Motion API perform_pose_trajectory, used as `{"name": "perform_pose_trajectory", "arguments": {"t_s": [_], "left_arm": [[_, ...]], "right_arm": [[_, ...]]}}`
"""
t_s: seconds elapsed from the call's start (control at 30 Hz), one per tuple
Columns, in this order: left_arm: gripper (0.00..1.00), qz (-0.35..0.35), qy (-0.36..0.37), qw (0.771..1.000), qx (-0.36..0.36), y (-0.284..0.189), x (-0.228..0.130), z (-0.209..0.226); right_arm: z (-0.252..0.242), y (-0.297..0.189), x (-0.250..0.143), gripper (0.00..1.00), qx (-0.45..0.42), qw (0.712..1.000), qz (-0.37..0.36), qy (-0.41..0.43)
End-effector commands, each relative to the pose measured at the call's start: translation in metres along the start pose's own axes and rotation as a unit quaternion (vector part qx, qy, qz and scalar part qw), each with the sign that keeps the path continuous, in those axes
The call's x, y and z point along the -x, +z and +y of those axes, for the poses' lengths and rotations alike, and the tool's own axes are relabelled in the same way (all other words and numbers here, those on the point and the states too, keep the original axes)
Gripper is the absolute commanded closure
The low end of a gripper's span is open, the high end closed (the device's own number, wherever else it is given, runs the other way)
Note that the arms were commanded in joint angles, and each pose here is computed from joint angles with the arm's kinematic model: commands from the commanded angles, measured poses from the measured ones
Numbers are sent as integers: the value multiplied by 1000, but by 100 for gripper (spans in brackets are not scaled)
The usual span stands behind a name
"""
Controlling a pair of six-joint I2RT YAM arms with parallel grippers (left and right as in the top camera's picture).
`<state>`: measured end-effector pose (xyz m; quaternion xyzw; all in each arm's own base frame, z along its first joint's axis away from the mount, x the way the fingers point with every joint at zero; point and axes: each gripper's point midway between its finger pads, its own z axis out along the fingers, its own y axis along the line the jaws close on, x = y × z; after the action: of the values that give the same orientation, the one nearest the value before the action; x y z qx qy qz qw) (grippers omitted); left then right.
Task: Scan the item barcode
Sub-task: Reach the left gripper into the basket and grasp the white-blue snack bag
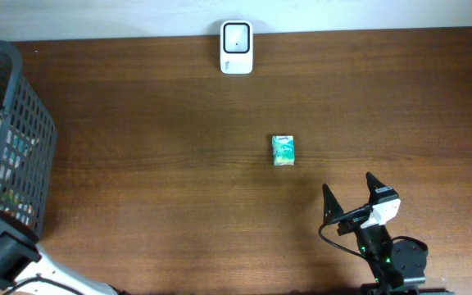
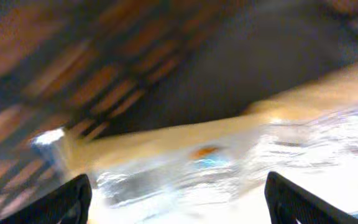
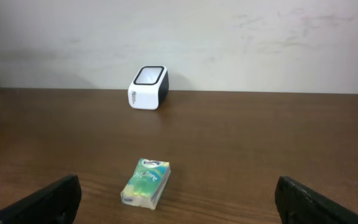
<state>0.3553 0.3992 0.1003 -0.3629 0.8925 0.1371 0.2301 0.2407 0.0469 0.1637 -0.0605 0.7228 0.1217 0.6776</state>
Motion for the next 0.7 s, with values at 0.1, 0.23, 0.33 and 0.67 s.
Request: {"name": "perform_pose_trajectory", "arguments": {"t_s": [0.1,0.23,0.33,0.67], "left_arm": [[1,-63,255,965,15,-6,32,-62],[0,-97,296,950,26,-6,49,-64],[0,-103,334,936,32,-5,53,-62],[0,-22,360,933,9,54,4,-64]], "right_arm": [[2,0,-3,1,5,1000,3,2],[2,0,-3,1,5,1000,3,2],[2,0,-3,1,5,1000,3,2],[2,0,-3,1,5,1000,3,2]]}}
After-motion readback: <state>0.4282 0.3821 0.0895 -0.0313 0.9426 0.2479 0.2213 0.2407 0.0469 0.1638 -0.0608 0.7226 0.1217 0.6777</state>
